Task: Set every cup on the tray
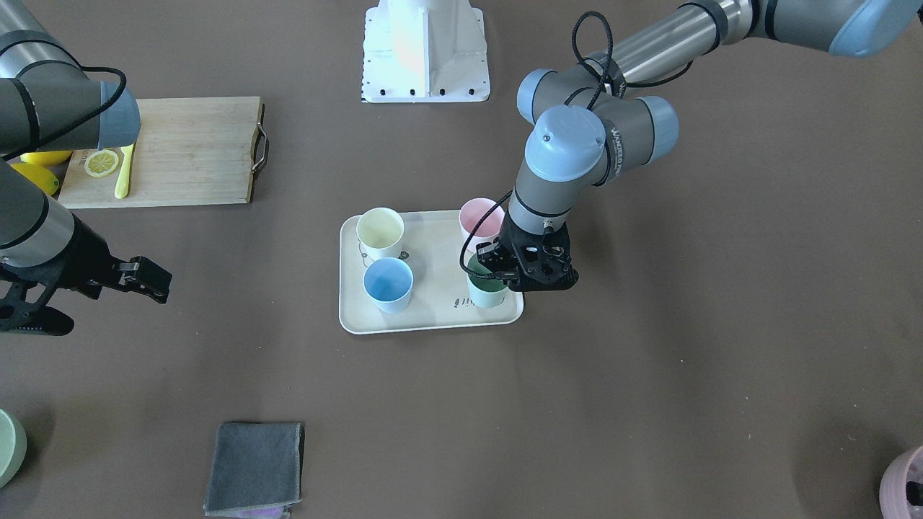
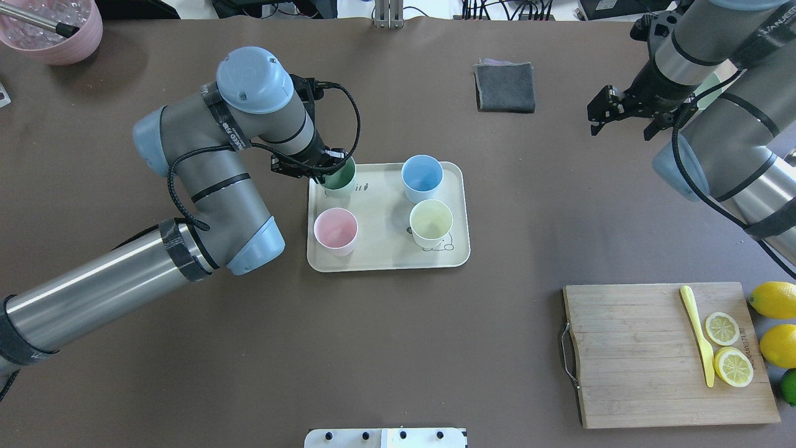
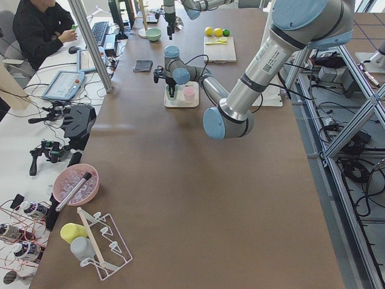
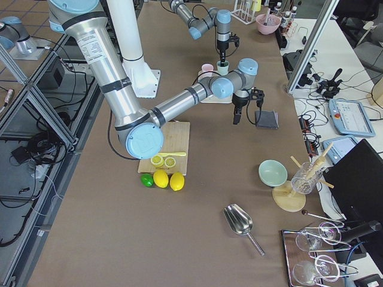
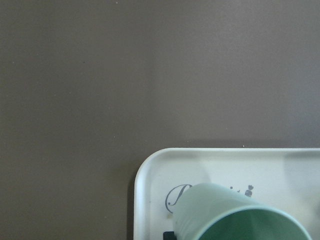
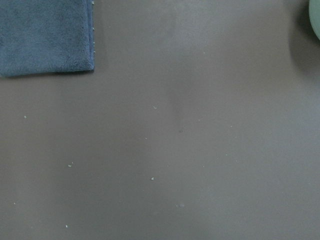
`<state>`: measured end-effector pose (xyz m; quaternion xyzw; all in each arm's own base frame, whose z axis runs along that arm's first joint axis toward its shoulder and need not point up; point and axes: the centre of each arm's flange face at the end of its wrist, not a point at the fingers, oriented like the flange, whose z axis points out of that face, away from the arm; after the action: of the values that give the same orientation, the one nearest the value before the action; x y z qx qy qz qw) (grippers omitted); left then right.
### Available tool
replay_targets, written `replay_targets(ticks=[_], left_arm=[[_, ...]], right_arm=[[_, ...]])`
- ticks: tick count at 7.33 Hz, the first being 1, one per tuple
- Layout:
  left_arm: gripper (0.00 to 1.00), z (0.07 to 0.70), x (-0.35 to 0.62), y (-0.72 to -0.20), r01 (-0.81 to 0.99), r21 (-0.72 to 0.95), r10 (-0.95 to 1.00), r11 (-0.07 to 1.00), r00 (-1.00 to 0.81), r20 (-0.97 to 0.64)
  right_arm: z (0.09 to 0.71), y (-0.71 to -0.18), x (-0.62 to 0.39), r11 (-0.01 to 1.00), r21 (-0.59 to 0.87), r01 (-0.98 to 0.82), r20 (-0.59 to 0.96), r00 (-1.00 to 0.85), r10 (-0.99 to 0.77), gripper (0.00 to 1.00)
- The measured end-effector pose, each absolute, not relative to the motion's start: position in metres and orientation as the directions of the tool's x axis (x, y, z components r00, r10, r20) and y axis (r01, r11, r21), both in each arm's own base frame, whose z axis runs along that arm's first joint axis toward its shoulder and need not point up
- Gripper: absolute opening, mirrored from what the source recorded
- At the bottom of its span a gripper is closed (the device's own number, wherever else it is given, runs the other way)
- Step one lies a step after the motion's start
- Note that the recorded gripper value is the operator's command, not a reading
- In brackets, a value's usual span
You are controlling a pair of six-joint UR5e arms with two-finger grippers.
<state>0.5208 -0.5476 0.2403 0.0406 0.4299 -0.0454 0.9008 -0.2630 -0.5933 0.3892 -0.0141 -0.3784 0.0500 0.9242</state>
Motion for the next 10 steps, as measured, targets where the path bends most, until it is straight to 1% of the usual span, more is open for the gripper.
replay_targets(ticks=[2,3,4,7,9,10], left_arm=[[0.00,0.246,0.531,-0.547,0.111,0.035,-0.043,0.993,0.626,-0.779],[0.80,0.246,0.535,-0.544,0.108,0.034,-0.041,0.994,0.624,-0.780],[0.98,0.248,0.537,-0.542,0.104,0.032,-0.040,0.994,0.625,-0.779],[0.98,0.230,0.517,-0.546,0.114,0.047,-0.031,0.992,0.604,-0.797],[0.98,0.199,0.461,-0.552,0.103,0.051,-0.020,0.993,0.591,-0.806],[0.98,0.193,0.422,-0.551,0.092,0.081,0.009,0.992,0.605,-0.796]], right_arm=[[0.399,-0.593,-0.258,0.996,-0.057,-0.071,0.691,0.717,0.091,1.00],[0.403,-0.593,-0.255,0.996,-0.056,-0.068,0.689,0.720,0.088,1.00],[0.407,-0.593,-0.252,0.996,-0.055,-0.064,0.687,0.722,0.084,1.00],[0.429,-0.591,-0.229,0.998,-0.047,-0.049,0.681,0.730,0.067,1.00],[0.456,-0.580,-0.200,0.999,-0.040,-0.022,0.679,0.732,0.044,1.00],[0.475,-0.569,-0.178,0.999,-0.035,-0.006,0.679,0.733,0.028,1.00]])
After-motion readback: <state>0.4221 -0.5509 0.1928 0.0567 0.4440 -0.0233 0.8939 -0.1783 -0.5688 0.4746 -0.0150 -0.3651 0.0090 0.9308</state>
